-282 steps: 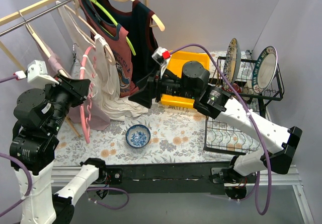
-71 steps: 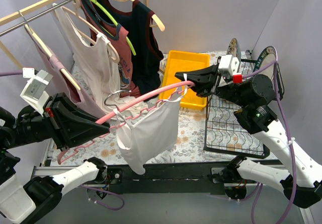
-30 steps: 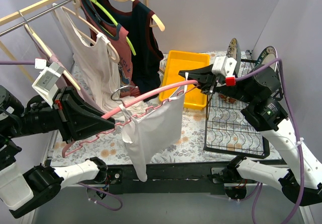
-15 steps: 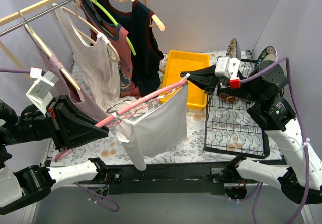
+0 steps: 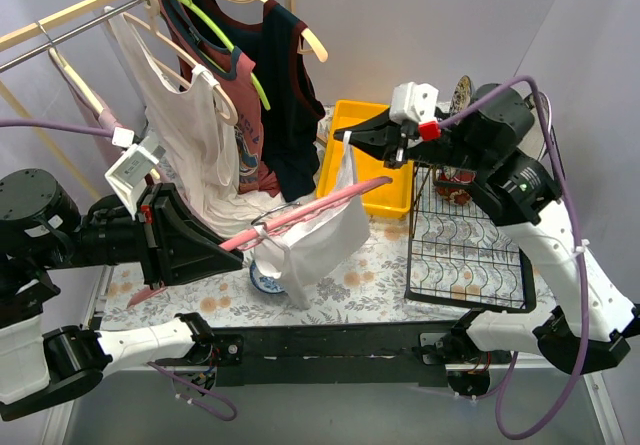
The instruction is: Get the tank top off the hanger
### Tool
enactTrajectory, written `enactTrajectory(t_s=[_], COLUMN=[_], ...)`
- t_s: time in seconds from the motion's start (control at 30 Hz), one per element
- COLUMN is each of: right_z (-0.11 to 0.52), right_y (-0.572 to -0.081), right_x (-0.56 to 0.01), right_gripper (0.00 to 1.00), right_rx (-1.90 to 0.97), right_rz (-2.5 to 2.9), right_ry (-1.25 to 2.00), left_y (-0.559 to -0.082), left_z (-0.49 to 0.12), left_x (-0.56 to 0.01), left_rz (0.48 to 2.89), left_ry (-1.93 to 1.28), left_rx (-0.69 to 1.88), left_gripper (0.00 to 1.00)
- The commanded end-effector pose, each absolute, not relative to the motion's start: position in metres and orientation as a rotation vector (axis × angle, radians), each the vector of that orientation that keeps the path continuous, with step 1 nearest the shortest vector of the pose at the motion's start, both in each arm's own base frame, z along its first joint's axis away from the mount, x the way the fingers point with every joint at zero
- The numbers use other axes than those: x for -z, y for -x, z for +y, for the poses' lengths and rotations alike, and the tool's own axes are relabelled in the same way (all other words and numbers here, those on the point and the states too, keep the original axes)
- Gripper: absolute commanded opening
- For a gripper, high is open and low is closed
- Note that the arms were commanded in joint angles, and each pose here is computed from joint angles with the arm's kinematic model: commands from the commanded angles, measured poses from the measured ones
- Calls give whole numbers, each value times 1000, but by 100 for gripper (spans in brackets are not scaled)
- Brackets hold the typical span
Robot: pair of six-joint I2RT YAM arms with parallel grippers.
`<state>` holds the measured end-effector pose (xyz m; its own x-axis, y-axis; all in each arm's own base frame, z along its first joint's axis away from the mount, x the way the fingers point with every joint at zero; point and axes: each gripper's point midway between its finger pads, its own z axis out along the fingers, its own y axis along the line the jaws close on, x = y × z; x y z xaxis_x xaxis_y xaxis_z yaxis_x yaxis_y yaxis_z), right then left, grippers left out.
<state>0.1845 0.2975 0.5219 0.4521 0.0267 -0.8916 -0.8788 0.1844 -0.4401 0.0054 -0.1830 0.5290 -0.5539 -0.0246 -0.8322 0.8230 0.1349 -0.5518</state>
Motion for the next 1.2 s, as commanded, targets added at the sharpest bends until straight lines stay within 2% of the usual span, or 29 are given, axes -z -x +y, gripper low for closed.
enactTrajectory(t_s=[0.0,0.17,0.33,0.53,0.7,0.8,0.9,0.93,1.07,1.1,1.13,1.17], right_z=[298,296,293,289,285,283,283,285,283,283,283,285], right_y=[-185,-212,-227,-213,-170,-165,-162,-161,-149,-146,-145,-148], right_x=[-523,-501,-489,-479,-480,-481,-496,-493,-512,-516,-519,-519], right_gripper=[1,1,1,1,1,5,24,42,48,56,73,76], right_rx=[-769,-697,-779,-912,-1143,-1164,-1170,-1181,-1237,-1248,-1255,-1253], right_rz=[888,994,1084,1085,976,992,992,1028,980,965,960,971], right_ry=[1232,1161,1043,951,912,907,927,945,941,943,944,936], left_y=[1,1,-9,-28,-48,-58,-69,-71,-83,-83,-86,-86], left_z=[-183,-171,-152,-143,-148,-158,-171,-173,-183,-184,-190,-194], left_x=[-547,-565,-595,-620,-628,-627,-621,-620,-611,-610,-606,-604], left_rz=[1581,1486,1346,1222,1179,1179,1211,1214,1226,1222,1225,1227], left_ry=[-826,-773,-638,-510,-449,-450,-450,-448,-429,-429,-439,-449], left_rx=[1533,1506,1450,1386,1336,1316,1309,1307,1299,1302,1308,1312], left_gripper=[0,0,0,0,0,0,0,0,0,0,0,0])
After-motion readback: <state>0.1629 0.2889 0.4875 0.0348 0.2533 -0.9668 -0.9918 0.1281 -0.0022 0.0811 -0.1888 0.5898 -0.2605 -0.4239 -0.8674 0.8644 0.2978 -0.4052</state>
